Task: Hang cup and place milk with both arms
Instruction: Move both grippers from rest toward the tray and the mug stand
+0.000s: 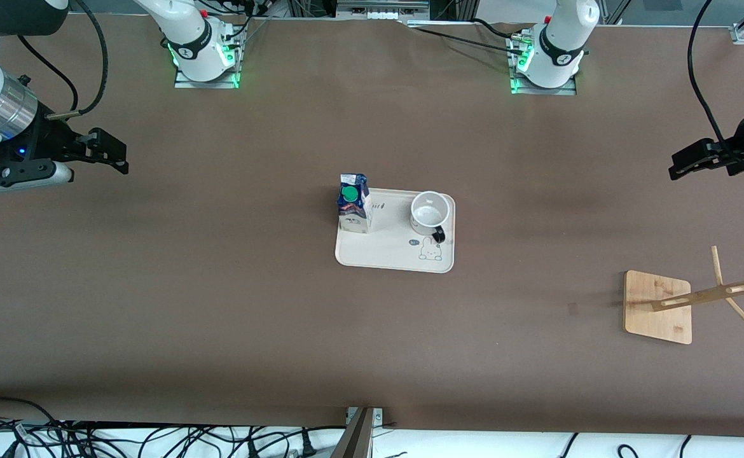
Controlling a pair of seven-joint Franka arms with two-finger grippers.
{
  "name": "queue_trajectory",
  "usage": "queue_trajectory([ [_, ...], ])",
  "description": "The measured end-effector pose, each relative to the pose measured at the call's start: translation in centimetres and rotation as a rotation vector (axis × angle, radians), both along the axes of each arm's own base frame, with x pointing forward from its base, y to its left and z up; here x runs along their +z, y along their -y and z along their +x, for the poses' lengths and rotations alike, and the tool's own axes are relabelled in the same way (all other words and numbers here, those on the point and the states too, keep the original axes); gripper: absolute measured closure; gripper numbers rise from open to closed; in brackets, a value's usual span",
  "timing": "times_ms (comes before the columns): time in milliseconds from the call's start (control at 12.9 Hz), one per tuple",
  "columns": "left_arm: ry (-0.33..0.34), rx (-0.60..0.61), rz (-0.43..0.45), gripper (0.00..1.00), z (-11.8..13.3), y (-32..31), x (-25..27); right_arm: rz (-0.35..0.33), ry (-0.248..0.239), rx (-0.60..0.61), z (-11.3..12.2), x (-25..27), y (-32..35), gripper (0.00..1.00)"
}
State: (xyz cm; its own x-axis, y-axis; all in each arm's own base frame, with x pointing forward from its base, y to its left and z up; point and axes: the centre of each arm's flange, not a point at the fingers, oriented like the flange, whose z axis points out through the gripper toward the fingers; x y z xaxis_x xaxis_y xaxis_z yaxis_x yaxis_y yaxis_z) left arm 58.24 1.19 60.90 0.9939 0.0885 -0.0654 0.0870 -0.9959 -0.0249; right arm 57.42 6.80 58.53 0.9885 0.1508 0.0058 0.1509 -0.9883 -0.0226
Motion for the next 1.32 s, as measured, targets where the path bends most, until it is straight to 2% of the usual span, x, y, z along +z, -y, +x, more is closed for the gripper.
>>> queue_trajectory([
  [389, -0.023, -0.003, 0.0, 0.0, 0.6, 0.3, -1.4, 0.002, 0.0, -0.001, 0.0, 0.0, 0.0, 0.0],
  [778, -0.029, -0.002, 0.001, 0.0, 0.8, 0.4, -1.7, 0.045, -0.009, -0.004, 0.1, -0.2, -0.4, 0.0],
  [933, -0.052, -0.008, 0.001, 0.0, 1.3, 0.7, -3.0, 0.044, -0.045, 0.004, 0.6, -2.1, -0.9, 0.0],
  [1167, -0.102, -0.011, 0.001, 0.0, 2.4, 0.9, -5.9, 0.043, -0.137, 0.033, 2.2, -7.4, -3.0, 0.0],
  [1322, -0.108, -0.018, 0.0, 0.0, 2.5, 1.4, -6.4, 0.058, -0.153, 0.029, 2.0, -8.2, -5.9, 0.0],
])
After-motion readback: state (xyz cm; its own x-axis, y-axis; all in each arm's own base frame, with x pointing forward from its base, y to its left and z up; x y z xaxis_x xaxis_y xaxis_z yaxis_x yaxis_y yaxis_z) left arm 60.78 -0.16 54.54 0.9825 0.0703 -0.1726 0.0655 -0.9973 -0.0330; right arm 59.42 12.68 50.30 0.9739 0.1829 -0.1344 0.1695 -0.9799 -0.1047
